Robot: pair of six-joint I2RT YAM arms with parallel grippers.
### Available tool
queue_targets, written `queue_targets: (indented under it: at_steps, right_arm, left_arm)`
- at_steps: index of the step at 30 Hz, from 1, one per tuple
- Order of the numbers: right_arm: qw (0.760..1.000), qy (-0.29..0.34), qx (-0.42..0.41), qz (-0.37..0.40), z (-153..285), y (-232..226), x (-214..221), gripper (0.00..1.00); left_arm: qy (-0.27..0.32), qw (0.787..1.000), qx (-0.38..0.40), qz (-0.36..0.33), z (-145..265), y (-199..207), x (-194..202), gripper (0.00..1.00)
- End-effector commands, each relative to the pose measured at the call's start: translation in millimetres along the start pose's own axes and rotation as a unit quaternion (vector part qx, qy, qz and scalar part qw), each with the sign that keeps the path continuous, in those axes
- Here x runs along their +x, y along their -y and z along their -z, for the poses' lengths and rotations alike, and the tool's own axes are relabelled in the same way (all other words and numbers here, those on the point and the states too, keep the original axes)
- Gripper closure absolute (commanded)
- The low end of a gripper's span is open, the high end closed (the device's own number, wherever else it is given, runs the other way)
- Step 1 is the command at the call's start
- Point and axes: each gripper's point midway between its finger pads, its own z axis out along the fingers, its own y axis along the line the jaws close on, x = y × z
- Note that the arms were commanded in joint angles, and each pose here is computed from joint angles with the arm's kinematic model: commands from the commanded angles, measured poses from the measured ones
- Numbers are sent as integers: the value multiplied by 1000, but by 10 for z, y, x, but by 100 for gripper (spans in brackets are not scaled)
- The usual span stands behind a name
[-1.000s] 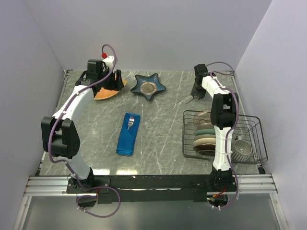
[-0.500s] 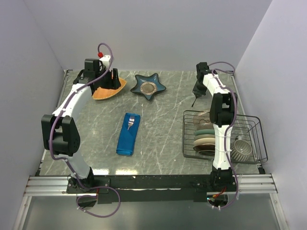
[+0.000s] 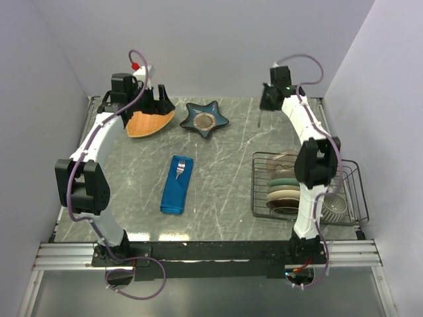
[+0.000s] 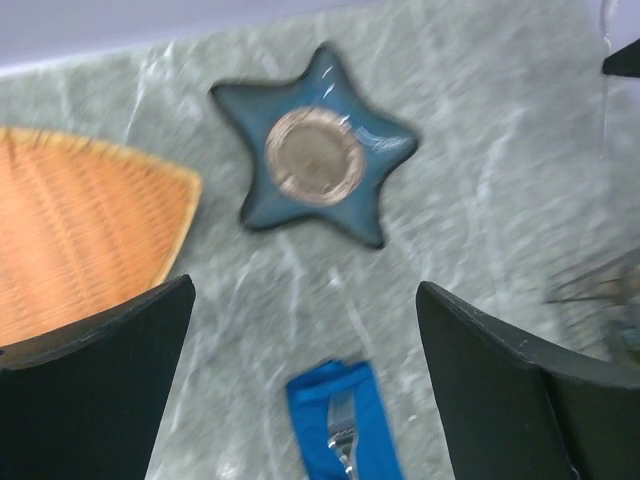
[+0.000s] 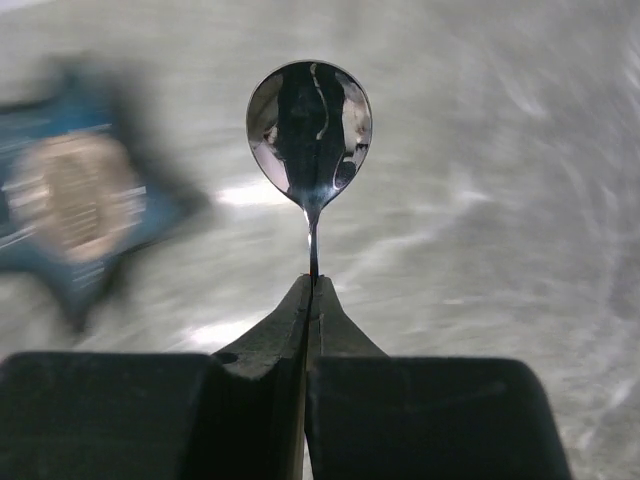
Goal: Fold the napkin into a case and place the utensils inside
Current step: Pick up the spoon from the corner of the board, then pass from the right arm to the left
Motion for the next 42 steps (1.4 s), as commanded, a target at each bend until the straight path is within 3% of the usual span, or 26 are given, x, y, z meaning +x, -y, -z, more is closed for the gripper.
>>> queue_targets:
  at_steps: [1, 5, 12, 16, 21, 26, 35, 36, 38, 39, 40, 41, 42]
  right_arm:
    - [976, 130, -137, 105, 1025, -1042, -376, 100]
    - [951, 165, -207, 162, 1508, -1705, -177, 100]
    - [918, 176, -276, 224, 1982, -2258, 263, 100]
    - [909, 174, -291, 244, 2079, -2392, 472, 100]
    - [905, 168, -296, 254, 2100, -2468, 600, 100]
    - [900, 176, -301, 263, 2177, -2557, 645, 100]
    - [895, 182, -307, 267, 2271, -2604, 679, 100]
    - [894, 182, -311, 268, 2291, -2617, 689, 100]
    - [891, 181, -320, 266, 2342, -2646, 678, 100]
    - [885, 170, -337, 272, 2355, -2705, 731, 100]
    - [881, 151, -351, 280, 2377, -2721, 802, 100]
    - [872, 148, -370, 283, 2463, -2794, 759, 95]
    - [866, 135, -389, 284, 2504, -2799, 763, 82]
  left_arm:
    - [95, 991, 91, -3, 225, 452, -733, 1]
    - [112, 984, 137, 4, 341, 704, -901, 1]
    - [122, 974, 192, 14, 504, 1133, -785, 1]
    - [126, 968, 217, 24, 628, 1312, -761, 2]
    - [114, 966, 230, 34, 644, 1435, -664, 16]
    - [90, 970, 223, 47, 542, 1482, -560, 20]
    - [57, 972, 223, 55, 429, 1521, -416, 54]
    - [55, 971, 226, 59, 427, 1529, -413, 66]
    - [49, 966, 246, 58, 460, 1585, -384, 81]
    - [47, 963, 259, 52, 471, 1612, -369, 99]
    - [39, 952, 302, 39, 555, 1720, -338, 99]
    - [38, 946, 322, 30, 607, 1733, -332, 99]
    - [38, 938, 343, 29, 692, 1774, -341, 99]
